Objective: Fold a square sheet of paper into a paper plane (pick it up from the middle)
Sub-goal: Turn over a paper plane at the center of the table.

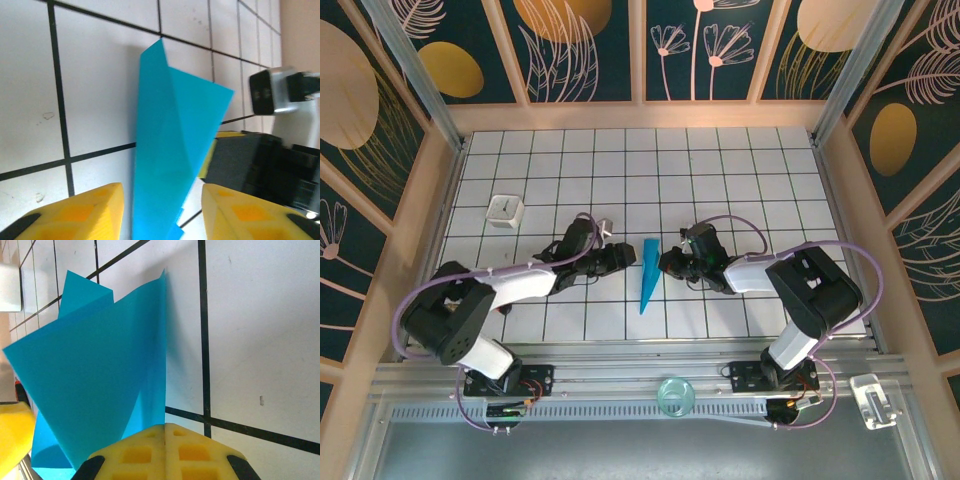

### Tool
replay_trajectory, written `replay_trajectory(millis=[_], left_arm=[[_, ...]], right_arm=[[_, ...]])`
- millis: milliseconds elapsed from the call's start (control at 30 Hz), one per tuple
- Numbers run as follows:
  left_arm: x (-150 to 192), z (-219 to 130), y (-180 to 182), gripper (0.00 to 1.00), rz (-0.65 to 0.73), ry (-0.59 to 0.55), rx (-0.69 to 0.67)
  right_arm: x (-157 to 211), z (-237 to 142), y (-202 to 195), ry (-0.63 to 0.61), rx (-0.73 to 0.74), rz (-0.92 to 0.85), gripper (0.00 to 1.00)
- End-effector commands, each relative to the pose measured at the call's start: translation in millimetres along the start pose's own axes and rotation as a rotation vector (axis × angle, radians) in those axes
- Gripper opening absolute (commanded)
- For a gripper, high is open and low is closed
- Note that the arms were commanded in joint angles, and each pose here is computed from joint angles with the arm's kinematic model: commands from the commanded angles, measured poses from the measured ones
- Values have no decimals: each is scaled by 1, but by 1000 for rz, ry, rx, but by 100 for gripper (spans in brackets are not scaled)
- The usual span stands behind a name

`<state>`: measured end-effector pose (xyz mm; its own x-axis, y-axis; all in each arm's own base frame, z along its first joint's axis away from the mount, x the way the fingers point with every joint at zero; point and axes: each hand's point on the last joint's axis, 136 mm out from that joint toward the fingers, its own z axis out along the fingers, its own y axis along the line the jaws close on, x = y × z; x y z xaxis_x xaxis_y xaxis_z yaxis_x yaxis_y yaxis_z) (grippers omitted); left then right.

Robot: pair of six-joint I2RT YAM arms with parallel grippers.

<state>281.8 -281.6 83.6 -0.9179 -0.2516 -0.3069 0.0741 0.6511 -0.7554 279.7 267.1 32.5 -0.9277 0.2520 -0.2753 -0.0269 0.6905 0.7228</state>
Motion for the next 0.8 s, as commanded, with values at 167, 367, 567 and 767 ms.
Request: replay_trajectory(millis=[167, 367, 567, 767], left_arm=[[12, 26, -11, 51, 104, 71, -48], [15, 43, 0, 47, 123, 115, -107], [18, 50, 10, 30, 116, 131, -135], [11, 48, 7, 12, 118, 108, -124]], right_arm=[[2, 2, -4, 11, 3, -19, 0], [1, 2, -3, 9, -2, -20, 0], [2, 2, -4, 10, 3, -23, 0], [0, -2, -9, 4, 15, -22, 0]])
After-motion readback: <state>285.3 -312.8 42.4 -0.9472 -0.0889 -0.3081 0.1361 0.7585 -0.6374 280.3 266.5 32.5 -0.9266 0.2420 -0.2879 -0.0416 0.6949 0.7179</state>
